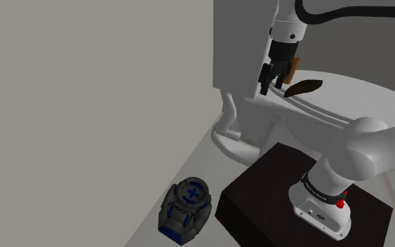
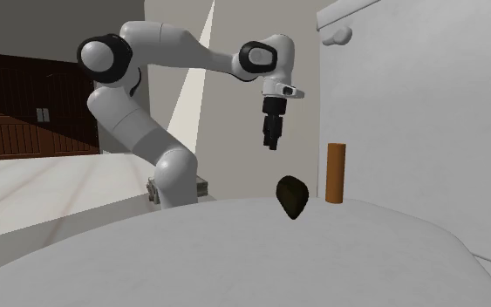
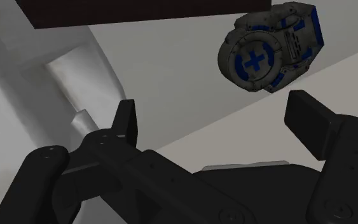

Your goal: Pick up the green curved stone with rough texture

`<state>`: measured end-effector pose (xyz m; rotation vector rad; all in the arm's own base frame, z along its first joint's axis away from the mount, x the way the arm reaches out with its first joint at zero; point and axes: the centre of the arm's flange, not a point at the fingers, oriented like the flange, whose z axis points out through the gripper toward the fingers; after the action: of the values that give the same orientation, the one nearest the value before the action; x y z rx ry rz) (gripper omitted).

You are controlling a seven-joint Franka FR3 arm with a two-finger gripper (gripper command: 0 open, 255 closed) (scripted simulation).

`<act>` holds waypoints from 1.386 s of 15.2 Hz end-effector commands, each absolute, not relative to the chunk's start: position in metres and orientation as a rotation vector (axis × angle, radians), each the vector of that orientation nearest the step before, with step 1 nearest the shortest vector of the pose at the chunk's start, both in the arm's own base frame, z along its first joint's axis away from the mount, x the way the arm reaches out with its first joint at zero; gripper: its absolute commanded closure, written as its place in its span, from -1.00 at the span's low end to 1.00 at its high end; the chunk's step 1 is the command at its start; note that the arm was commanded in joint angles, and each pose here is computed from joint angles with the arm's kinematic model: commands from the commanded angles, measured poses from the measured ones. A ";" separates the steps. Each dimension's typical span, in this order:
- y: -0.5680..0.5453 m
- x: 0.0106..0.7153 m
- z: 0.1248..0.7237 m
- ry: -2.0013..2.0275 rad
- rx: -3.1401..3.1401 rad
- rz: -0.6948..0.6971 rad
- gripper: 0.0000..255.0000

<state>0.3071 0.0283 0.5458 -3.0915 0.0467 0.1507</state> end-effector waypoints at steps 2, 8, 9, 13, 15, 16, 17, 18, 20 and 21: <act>0.018 0.299 0.546 -0.035 -3.091 0.145 -1.00; -0.053 0.264 0.543 -0.524 -3.044 0.105 -1.00; -0.066 0.261 0.542 -0.604 -3.029 0.099 -1.00; -0.118 0.253 0.539 -0.920 -2.947 0.071 -1.00; -0.144 0.254 0.537 -1.075 -2.893 0.057 -1.00; -0.158 0.255 0.536 -1.151 -2.864 0.050 -1.00; -0.171 0.257 0.534 -1.226 -2.832 0.042 -1.00; -0.184 0.260 0.533 -1.300 -2.799 0.035 -1.00; -0.209 0.267 0.531 -1.447 -2.726 0.021 -1.00; -0.221 0.272 0.530 -1.518 -2.686 0.014 -1.00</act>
<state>0.2663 -0.2094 0.5348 -2.7317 -1.4328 0.0188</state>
